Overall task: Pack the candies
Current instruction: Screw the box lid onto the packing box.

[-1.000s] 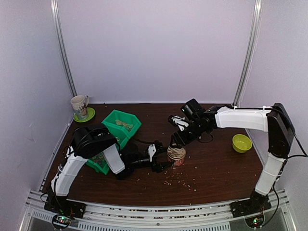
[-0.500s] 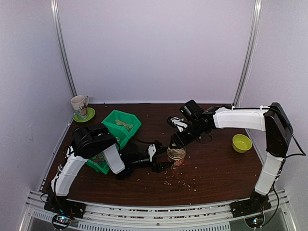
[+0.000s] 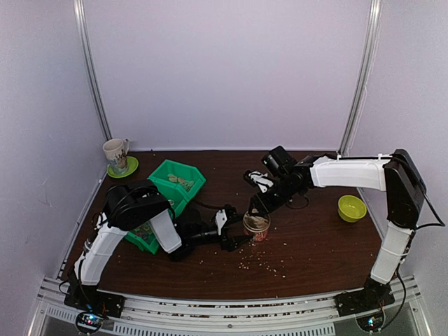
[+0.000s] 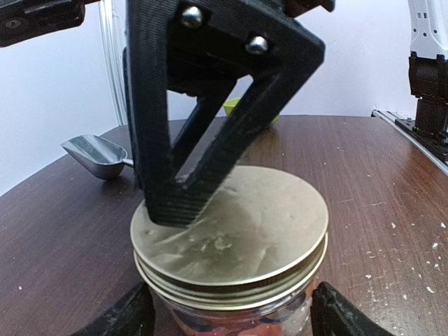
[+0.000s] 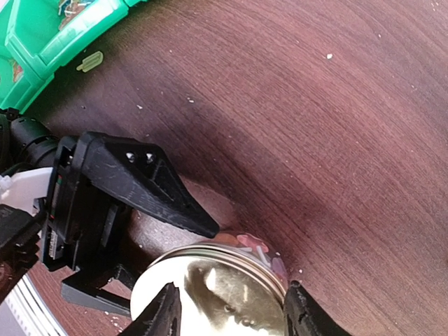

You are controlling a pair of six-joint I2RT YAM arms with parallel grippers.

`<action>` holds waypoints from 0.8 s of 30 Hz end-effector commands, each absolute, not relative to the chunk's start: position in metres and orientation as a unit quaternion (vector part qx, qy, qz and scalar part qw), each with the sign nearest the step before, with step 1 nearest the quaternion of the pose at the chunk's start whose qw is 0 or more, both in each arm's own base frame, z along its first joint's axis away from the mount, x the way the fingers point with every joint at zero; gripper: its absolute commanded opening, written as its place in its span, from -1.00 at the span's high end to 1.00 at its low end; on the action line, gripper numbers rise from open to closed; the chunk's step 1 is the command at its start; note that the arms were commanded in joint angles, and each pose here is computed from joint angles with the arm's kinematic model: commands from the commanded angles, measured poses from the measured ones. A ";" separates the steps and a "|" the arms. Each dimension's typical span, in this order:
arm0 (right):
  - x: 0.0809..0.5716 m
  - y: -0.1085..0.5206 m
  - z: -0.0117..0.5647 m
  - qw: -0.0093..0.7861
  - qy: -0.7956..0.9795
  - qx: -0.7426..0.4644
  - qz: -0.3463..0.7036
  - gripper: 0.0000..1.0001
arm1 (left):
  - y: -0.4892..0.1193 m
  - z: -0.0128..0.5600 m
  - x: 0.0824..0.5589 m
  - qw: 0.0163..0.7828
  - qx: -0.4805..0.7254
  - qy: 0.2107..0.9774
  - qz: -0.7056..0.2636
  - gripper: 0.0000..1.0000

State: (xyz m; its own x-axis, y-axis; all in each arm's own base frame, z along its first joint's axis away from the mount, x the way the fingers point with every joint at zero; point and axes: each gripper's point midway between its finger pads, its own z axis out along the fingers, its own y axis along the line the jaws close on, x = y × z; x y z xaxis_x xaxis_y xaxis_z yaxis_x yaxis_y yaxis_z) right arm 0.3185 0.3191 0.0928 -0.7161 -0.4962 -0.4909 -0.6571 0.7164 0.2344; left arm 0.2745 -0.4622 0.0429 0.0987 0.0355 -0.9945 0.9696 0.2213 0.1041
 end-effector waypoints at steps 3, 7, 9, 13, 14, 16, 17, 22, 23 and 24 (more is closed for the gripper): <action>0.311 0.311 0.088 0.193 0.909 -0.317 0.188 0.05 | -0.446 -0.031 0.273 0.500 0.499 0.603 -0.370 -0.57; 0.309 0.306 0.089 0.195 0.911 -0.313 0.183 0.16 | -0.446 -0.032 0.273 0.500 0.499 0.604 -0.369 -0.57; 0.308 0.304 0.089 0.194 0.912 -0.312 0.182 0.19 | -0.446 -0.032 0.274 0.500 0.499 0.604 -0.369 -0.56; 0.305 0.300 0.088 0.195 0.914 -0.308 0.178 0.22 | -0.446 -0.032 0.274 0.500 0.498 0.605 -0.369 -0.56; 0.304 0.299 0.087 0.194 0.915 -0.308 0.177 0.24 | -0.446 -0.032 0.274 0.500 0.499 0.605 -0.369 -0.56; 0.302 0.296 0.085 0.193 0.916 -0.306 0.174 0.28 | -0.446 -0.032 0.274 0.499 0.499 0.605 -0.369 -0.56; 0.301 0.295 0.085 0.193 0.917 -0.305 0.172 0.29 | -0.447 -0.032 0.274 0.500 0.498 0.605 -0.369 -0.56; 0.299 0.286 0.085 0.197 0.921 -0.297 0.159 0.29 | -0.447 -0.032 0.275 0.498 0.498 0.607 -0.369 -0.55; 0.299 0.285 0.086 0.199 0.921 -0.296 0.159 0.26 | -0.447 -0.032 0.275 0.498 0.498 0.607 -0.368 -0.56; 0.298 0.284 0.087 0.199 0.921 -0.296 0.157 0.22 | -0.447 -0.032 0.275 0.498 0.498 0.607 -0.368 -0.56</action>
State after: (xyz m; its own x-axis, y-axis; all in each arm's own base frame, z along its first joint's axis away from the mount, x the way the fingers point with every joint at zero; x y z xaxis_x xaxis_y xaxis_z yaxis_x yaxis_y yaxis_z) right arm 0.3086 0.2932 0.0864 -0.7335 -0.4797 -0.4816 -0.6195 0.7634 0.1831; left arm 0.2740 -0.4627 0.0427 0.0968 0.0359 -0.9947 0.9708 0.2171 0.1023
